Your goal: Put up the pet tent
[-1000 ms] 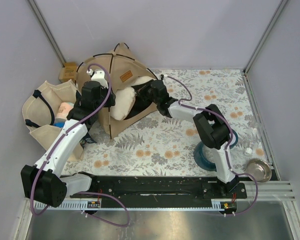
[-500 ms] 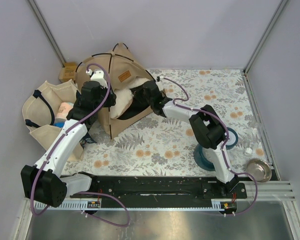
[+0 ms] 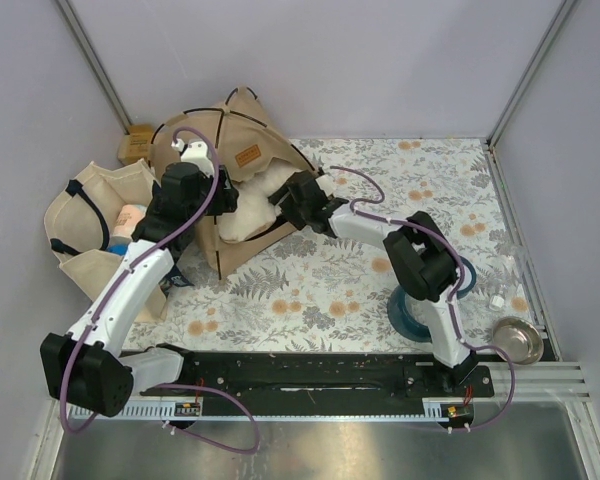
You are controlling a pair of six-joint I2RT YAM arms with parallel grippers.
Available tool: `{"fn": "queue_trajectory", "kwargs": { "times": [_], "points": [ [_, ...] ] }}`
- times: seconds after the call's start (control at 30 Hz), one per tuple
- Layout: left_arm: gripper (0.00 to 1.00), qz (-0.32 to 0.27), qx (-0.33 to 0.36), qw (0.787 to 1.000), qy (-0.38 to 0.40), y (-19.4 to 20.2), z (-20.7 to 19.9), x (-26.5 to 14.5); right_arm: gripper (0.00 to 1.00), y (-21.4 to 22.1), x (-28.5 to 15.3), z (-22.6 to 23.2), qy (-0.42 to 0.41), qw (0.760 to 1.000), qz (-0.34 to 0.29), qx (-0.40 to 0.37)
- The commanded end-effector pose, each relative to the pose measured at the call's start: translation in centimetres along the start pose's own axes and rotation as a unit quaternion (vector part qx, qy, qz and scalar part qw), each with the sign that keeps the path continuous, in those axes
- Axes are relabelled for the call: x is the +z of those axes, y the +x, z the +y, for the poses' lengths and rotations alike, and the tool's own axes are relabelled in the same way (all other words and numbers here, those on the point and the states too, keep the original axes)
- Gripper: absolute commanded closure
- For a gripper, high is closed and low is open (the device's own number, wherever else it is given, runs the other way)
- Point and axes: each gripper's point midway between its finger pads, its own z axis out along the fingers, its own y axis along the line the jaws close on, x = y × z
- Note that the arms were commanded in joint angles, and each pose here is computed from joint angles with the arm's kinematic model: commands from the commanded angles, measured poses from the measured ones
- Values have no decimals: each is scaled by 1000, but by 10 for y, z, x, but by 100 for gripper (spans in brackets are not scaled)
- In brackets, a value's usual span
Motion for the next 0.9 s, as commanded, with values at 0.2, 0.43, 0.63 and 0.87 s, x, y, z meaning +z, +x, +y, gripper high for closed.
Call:
{"fn": "queue_trajectory", "kwargs": {
  "times": [0.2, 0.43, 0.63, 0.87],
  "points": [
    [31, -52, -8, 998, 42, -32, -19, -25, 16, -8, -100, 31, -59, 992, 15, -112],
    [25, -45, -4, 999, 17, -18, -7, -24, 36, 30, -133, 49, -180, 964, 76, -182],
    [22, -11, -5, 1000, -27, 11, 13, -21, 41, 58, -112, 76, -210, 948, 95, -219],
    [21, 27, -23, 994, -100, 44, 42, -26, 43, 82, -52, 65, -168, 958, 119, -198]
  ]
}}
